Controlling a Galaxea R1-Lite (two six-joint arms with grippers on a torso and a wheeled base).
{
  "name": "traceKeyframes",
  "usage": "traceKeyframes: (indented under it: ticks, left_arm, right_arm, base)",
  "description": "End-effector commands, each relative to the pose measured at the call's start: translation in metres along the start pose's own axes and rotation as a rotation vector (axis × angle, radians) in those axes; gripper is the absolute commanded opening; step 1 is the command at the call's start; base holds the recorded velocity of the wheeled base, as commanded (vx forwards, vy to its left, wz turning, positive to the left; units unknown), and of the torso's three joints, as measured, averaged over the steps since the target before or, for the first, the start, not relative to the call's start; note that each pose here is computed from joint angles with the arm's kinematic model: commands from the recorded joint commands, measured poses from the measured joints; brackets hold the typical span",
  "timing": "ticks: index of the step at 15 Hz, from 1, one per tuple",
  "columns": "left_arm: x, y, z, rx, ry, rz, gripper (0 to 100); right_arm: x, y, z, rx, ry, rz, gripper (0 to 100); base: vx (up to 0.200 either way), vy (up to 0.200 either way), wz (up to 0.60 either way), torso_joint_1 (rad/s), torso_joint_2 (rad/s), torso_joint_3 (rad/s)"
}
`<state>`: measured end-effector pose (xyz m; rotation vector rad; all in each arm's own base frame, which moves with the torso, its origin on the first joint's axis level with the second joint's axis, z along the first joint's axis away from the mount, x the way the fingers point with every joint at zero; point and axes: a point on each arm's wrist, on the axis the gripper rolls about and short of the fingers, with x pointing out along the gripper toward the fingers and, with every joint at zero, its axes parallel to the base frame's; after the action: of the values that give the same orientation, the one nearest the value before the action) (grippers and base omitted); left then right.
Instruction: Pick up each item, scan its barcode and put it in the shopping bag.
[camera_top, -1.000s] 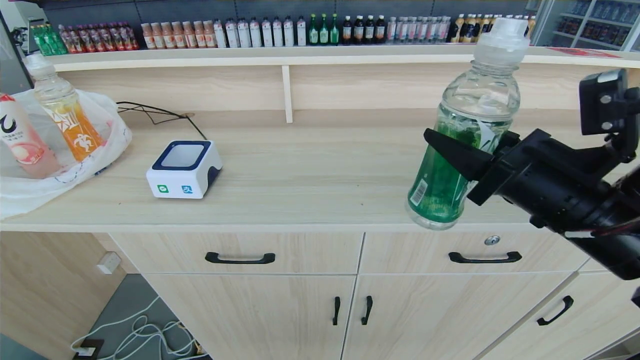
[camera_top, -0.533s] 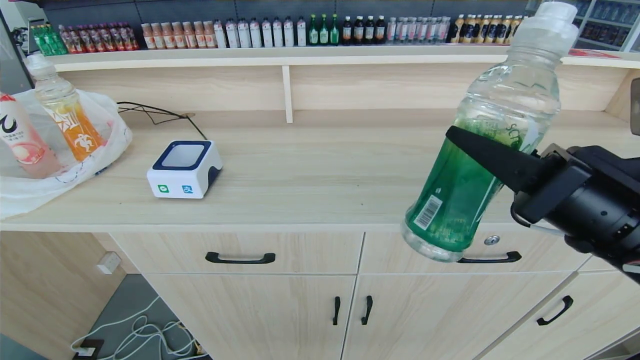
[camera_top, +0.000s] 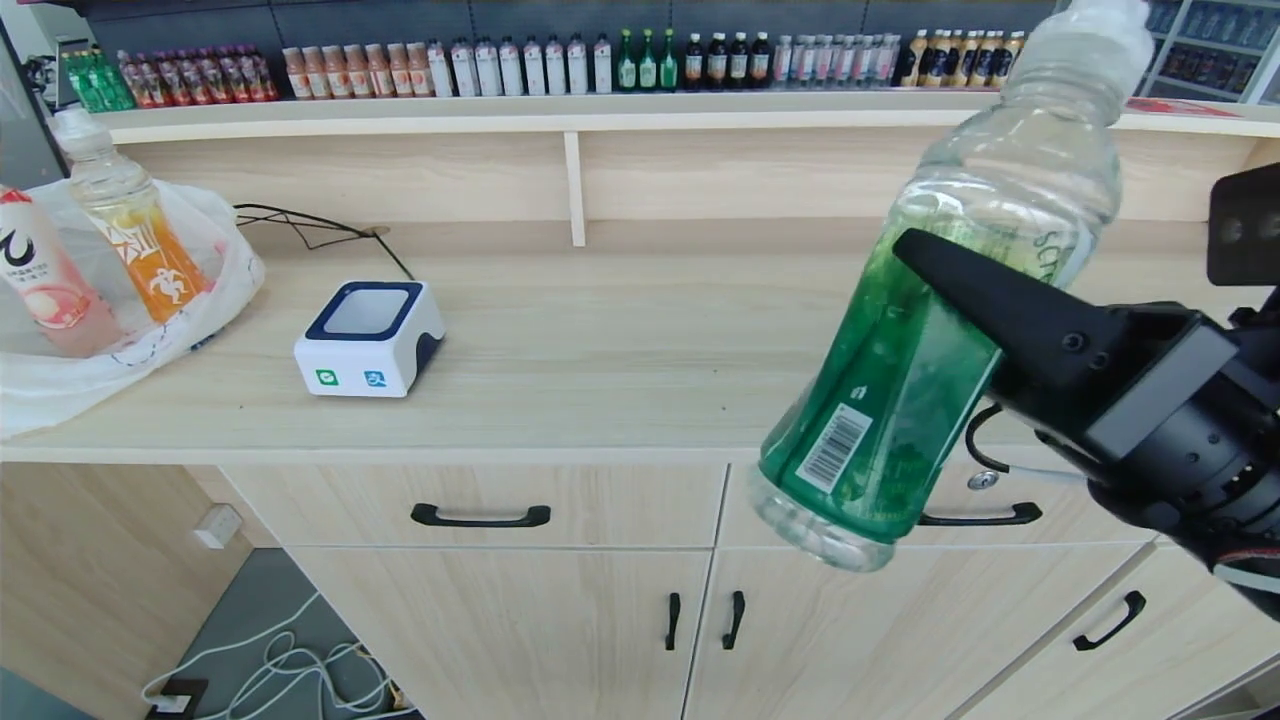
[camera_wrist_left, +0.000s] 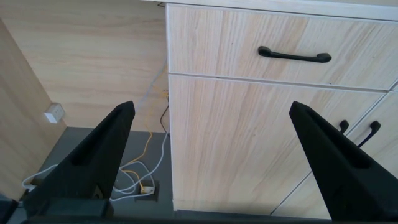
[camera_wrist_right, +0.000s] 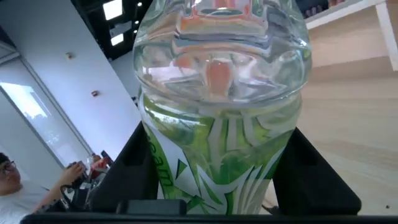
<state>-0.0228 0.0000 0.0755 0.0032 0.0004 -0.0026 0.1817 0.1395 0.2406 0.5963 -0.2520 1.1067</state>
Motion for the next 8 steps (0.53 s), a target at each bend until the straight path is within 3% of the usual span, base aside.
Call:
traceKeyframes:
  ticks: [1,5,8]
  left_arm:
    - [0.0,0.0,0.0,0.0,0.0,-0.001,100]
    - [0.0,0.0,0.0,0.0,0.0,0.001,100]
    - [0.0,0.0,0.0,0.0,0.0,-0.001,100]
  right_arm:
    - [0.004,-0.001,-0.02,0.046,0.06,0.007,0]
    - [0.005,0.018,-0.041,0.118,0.137,0.074,0]
    - [0.016,0.025,-0.037,0.172,0.111,0.119,0]
  base:
    - [0.0,0.0,0.0,0.0,0.0,0.0]
    - [0.0,0.0,0.0,0.0,0.0,0.0]
    - [0.0,0.0,0.0,0.0,0.0,0.0]
